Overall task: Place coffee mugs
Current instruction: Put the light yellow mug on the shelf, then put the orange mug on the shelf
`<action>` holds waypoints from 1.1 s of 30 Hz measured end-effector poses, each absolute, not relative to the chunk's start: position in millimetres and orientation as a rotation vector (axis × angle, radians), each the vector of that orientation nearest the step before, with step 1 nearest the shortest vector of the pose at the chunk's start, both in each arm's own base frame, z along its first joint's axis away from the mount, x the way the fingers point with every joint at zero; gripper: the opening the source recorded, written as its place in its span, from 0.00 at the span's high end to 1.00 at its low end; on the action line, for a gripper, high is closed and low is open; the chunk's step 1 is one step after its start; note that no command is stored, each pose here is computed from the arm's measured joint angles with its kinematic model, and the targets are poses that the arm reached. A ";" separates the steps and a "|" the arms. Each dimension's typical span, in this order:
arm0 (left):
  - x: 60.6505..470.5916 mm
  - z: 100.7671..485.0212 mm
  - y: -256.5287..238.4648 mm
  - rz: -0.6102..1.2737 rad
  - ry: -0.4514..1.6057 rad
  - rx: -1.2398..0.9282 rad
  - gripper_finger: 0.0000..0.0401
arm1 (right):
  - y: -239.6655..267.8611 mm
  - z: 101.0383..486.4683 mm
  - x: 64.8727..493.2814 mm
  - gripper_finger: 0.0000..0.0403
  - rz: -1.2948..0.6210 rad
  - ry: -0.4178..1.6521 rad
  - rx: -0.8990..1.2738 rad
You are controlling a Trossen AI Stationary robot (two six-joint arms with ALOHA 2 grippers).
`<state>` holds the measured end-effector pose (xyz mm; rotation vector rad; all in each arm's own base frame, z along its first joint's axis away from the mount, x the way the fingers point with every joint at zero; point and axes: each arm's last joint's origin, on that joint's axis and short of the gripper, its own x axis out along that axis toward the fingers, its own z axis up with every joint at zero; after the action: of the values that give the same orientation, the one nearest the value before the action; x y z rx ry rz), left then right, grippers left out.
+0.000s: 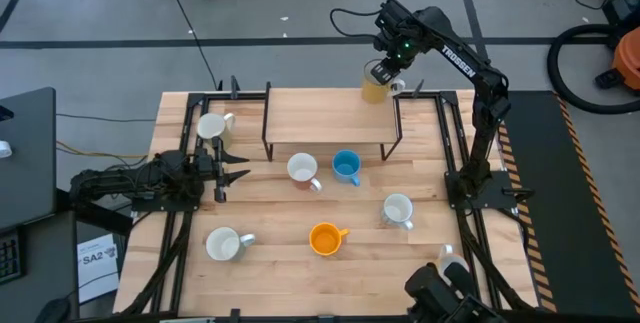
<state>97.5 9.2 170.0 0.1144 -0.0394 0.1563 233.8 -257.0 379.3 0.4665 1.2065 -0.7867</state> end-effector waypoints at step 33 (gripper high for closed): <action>97.5 170.0 9.2 0.156 -0.039 0.114 0.64 | -254.2 380.5 233.4 0.49 -0.735 1.198 0.496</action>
<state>97.5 9.2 170.0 0.1143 -0.0392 0.1564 233.4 -254.2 380.5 0.4958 1.1977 -0.7354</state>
